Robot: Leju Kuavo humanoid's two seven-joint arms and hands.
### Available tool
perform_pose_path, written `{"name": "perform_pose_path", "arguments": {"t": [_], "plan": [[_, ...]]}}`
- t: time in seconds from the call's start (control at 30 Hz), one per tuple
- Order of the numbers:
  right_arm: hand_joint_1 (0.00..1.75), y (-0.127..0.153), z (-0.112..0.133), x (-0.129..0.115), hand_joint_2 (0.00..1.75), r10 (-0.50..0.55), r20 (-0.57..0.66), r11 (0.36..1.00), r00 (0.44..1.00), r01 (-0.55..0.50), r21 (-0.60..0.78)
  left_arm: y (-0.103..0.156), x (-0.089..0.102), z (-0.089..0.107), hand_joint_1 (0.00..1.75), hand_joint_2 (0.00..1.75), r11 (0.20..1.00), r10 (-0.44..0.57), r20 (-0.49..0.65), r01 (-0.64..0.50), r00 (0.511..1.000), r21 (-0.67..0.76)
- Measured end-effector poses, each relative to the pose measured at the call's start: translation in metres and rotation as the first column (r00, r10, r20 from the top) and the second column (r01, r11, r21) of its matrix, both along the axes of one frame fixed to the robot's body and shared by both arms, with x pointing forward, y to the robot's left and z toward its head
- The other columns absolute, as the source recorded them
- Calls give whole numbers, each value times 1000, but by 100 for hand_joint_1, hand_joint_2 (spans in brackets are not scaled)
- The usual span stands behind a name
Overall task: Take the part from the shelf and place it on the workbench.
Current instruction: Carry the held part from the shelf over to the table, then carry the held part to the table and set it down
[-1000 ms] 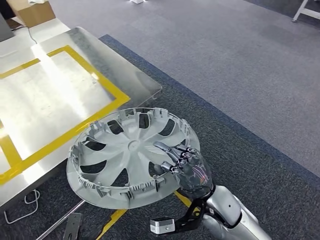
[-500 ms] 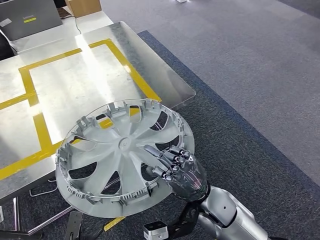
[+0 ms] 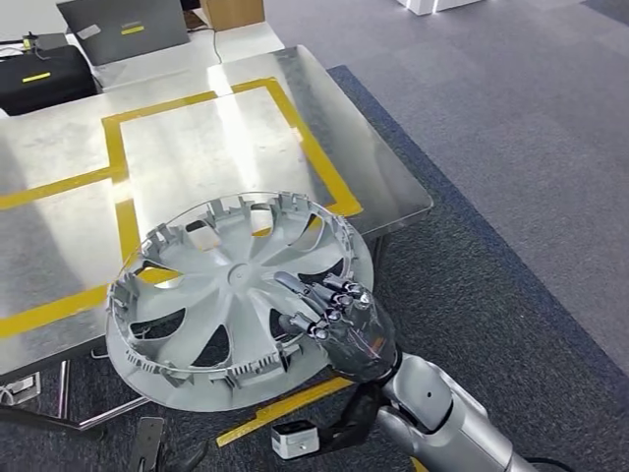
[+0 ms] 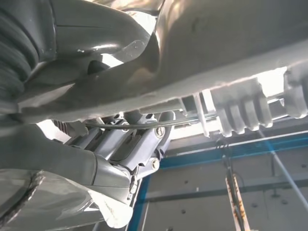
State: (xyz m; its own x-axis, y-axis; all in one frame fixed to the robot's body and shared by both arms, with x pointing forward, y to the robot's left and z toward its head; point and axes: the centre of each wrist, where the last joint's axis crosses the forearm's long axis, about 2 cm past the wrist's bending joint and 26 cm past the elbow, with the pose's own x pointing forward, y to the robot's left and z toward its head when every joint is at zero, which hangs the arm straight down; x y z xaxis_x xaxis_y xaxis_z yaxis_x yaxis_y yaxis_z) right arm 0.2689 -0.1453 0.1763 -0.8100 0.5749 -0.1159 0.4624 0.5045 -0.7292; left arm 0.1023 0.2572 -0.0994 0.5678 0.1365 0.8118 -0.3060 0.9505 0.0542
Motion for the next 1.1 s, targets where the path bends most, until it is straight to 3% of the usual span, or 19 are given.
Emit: {"name": "perform_pose_path", "arguments": {"t": [0.37,1.1], "plan": [[175,-12,-11,23,175,-80,-120,997,990,81,9,-2,1,0,0,175,1000,-18,4,18,1000,-9],[175,-26,-18,45,175,-160,-203,986,966,167,18,-1,-1,0,0,175,999,-31,-1,31,1000,-15]]}}
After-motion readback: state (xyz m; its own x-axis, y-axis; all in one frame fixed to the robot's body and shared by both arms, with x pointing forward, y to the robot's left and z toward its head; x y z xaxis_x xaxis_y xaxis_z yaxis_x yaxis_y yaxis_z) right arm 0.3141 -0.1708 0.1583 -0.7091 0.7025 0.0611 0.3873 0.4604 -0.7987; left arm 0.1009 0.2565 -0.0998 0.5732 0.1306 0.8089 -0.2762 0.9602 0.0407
